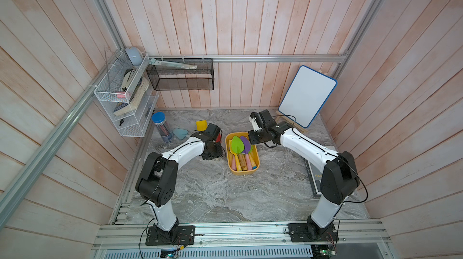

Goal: Put the shovel into the storage box
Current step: Pick up the shovel from the center of the board.

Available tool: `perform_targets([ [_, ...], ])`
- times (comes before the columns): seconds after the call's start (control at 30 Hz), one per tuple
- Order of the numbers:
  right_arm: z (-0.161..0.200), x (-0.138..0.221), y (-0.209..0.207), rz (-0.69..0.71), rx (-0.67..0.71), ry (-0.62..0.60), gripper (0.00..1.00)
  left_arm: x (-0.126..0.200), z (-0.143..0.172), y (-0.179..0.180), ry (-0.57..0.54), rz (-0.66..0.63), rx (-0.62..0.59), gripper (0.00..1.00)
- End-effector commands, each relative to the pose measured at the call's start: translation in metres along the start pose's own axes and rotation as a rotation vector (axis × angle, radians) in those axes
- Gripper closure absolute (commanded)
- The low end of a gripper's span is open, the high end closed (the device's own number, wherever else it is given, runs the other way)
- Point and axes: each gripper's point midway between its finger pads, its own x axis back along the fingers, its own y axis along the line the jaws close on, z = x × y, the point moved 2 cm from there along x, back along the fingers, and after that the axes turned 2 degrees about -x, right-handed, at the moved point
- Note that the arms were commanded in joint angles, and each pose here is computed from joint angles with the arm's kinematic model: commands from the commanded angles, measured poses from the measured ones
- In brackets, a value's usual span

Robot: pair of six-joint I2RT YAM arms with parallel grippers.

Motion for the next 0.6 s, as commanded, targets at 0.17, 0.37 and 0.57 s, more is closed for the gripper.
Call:
perform_targets([
  [0.17,-0.02,0.022,0.039,-0.242,-0.058,-0.099,0.75,0.039,-0.008,-0.017,-0.083,0.116,-0.001,0.87],
  [0.37,-0.031,0.032,0.061,-0.427,-0.111,-0.169,0.73,0.064,-0.003,-0.035,-0.099,0.217,-0.009,0.88],
  [0.57,-0.039,0.027,0.067,-0.463,-0.141,-0.178,0.71,0.084,0.016,-0.074,-0.068,0.35,-0.057,0.87],
])
